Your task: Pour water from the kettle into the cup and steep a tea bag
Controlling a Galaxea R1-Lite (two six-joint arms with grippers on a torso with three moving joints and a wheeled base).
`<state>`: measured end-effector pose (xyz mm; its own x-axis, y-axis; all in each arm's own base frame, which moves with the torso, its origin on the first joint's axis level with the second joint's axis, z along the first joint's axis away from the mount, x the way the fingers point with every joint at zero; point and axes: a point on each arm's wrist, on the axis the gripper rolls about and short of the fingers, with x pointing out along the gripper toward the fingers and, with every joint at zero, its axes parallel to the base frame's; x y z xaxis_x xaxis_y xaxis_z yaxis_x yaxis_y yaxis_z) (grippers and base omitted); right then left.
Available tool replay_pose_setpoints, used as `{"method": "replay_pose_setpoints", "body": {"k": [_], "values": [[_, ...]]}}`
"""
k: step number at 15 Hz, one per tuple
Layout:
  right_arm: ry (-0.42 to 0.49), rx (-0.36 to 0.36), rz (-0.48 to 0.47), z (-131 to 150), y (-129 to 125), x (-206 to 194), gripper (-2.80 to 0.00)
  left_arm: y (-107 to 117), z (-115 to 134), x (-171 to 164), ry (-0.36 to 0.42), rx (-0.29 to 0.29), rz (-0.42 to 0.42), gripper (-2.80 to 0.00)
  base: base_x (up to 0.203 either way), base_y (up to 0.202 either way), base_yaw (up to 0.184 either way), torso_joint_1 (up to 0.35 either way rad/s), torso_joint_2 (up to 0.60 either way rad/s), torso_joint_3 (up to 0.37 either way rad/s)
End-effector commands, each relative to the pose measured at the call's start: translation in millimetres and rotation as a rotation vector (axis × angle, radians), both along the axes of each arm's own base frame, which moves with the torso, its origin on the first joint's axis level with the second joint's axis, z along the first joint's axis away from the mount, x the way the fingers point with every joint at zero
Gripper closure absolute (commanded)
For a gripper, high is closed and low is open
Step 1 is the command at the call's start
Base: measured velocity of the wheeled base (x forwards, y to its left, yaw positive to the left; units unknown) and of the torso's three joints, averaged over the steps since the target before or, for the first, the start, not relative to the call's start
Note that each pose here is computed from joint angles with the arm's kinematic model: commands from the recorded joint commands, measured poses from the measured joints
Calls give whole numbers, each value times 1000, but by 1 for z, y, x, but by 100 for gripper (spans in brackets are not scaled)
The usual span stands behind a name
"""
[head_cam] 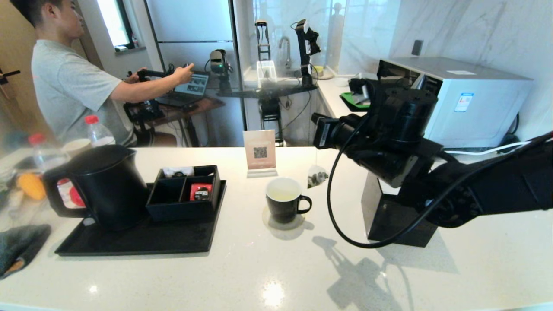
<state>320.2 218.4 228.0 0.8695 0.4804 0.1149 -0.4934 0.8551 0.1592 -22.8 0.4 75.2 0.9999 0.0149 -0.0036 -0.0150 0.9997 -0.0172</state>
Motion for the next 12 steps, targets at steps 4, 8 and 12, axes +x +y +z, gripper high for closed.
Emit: {"method": "replay_pose_setpoints", "body": {"k": [4, 8, 12], "values": [[-54, 36, -80, 41, -41, -10, 0, 0, 0, 0, -1, 0, 0, 0, 0, 0, 0, 0, 0, 0], [-70, 40, -173, 56, -75, -9, 0, 0, 0, 0, 0, -1, 0, 0, 0, 0, 0, 0, 0, 0], [-64, 36, -222, 60, -97, -13, 0, 0, 0, 0, 1, -1, 0, 0, 0, 0, 0, 0, 0, 0]]}}
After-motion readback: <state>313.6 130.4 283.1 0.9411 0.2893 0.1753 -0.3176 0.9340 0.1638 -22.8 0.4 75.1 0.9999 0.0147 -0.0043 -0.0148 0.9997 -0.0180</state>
